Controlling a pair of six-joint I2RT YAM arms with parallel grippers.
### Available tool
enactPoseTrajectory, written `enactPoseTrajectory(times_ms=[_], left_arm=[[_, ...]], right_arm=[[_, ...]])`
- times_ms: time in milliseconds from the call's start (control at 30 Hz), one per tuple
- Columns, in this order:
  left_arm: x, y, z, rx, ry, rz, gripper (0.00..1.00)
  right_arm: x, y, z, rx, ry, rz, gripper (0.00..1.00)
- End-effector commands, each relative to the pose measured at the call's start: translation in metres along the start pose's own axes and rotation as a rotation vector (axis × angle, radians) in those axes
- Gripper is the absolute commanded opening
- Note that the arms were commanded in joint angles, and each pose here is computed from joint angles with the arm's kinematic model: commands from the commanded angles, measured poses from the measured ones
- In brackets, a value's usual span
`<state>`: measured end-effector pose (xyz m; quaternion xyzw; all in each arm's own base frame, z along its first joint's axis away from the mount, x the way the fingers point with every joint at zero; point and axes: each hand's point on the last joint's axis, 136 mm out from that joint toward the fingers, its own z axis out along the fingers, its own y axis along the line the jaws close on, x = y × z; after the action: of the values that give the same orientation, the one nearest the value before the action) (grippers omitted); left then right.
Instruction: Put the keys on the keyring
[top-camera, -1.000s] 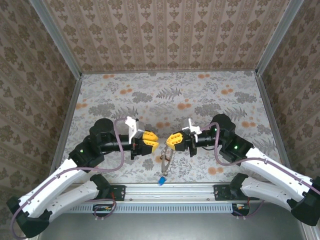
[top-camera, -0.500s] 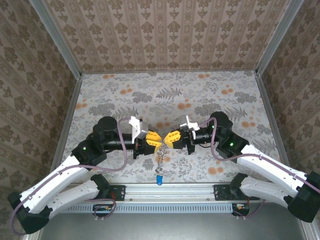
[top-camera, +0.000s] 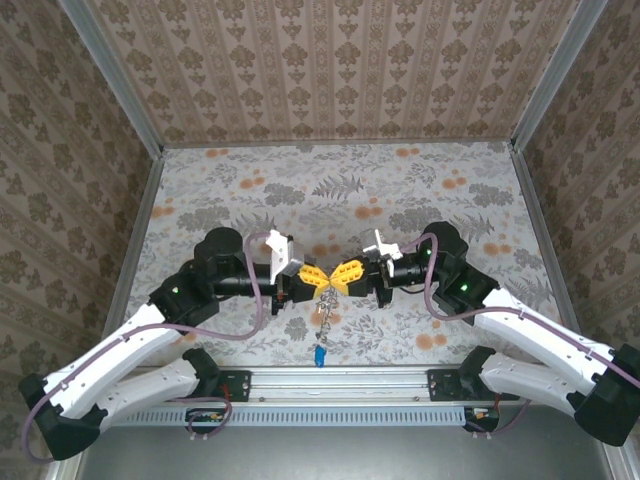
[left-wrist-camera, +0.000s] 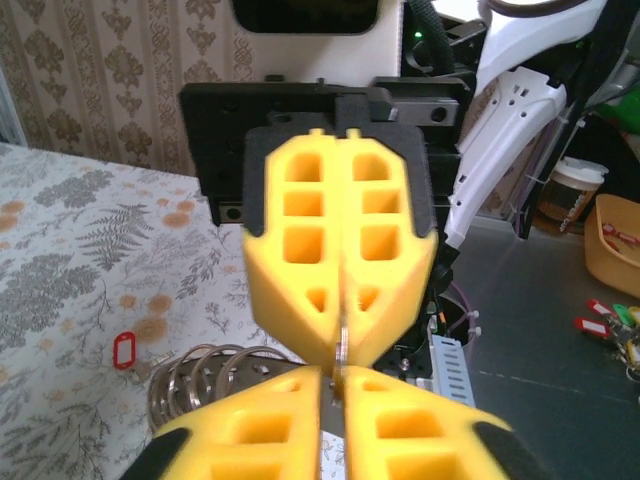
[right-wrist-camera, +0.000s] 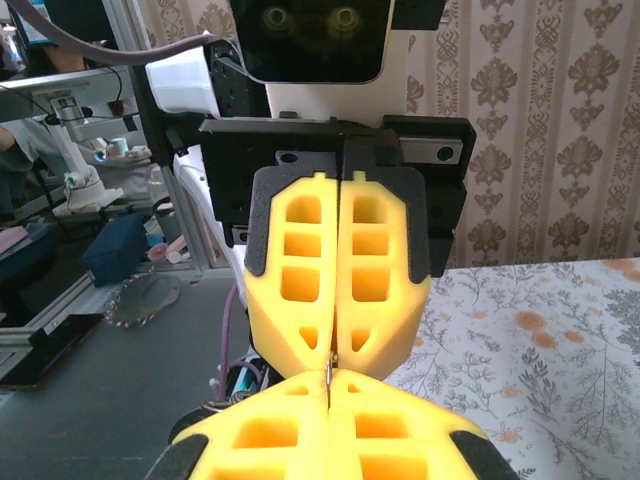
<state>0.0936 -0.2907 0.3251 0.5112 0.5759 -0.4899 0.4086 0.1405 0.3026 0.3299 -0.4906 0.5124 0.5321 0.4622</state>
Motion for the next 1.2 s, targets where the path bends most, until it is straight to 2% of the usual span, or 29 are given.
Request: enactPoseTrajectory(times_ms=[0, 200, 367, 433, 600, 700, 967, 1167], left_arm=[[-0.012, -0.002, 0.0, 0.004, -0.024, 0.037, 0.0], [-0.01, 0.0, 0.0, -0.005, -0.013, 0.054, 0.0], [-0.009, 0.018, -0.006, -0.107, -0.004, 0.094, 0.0], [-0.01, 0.016, -0.009, -0.099, -0.011, 0.117, 0.0], [-0.006, 0.001, -0.014, -0.031, 0.019, 0.163, 0.0], [-0.003, -0.006, -0.014, 0.012, 0.05, 0.176, 0.0], [0.0, -0.008, -0.01, 0.041, 0.102, 0.188, 0.0], [-0.002, -0.005, -0.005, 0.042, 0.064, 0.183, 0.0]], right_arm=[[-0.026, 0.015, -0.001, -0.055, -0.059, -0.073, 0.0], [-0.021, 0.011, -0.002, -0.032, -0.04, -0.074, 0.02], [-0.011, 0.002, -0.006, 0.053, 0.003, -0.056, 0.41], [-0.008, -0.001, -0.012, 0.103, 0.023, -0.055, 0.47], [-0.002, -0.014, -0.037, 0.263, 0.04, -0.052, 0.47], [0.0, -0.017, -0.042, 0.298, 0.069, -0.063, 0.46], [0.002, -0.011, -0.028, 0.188, 0.093, -0.057, 0.41], [0.0, -0.004, -0.018, 0.114, 0.057, -0.046, 0.37]])
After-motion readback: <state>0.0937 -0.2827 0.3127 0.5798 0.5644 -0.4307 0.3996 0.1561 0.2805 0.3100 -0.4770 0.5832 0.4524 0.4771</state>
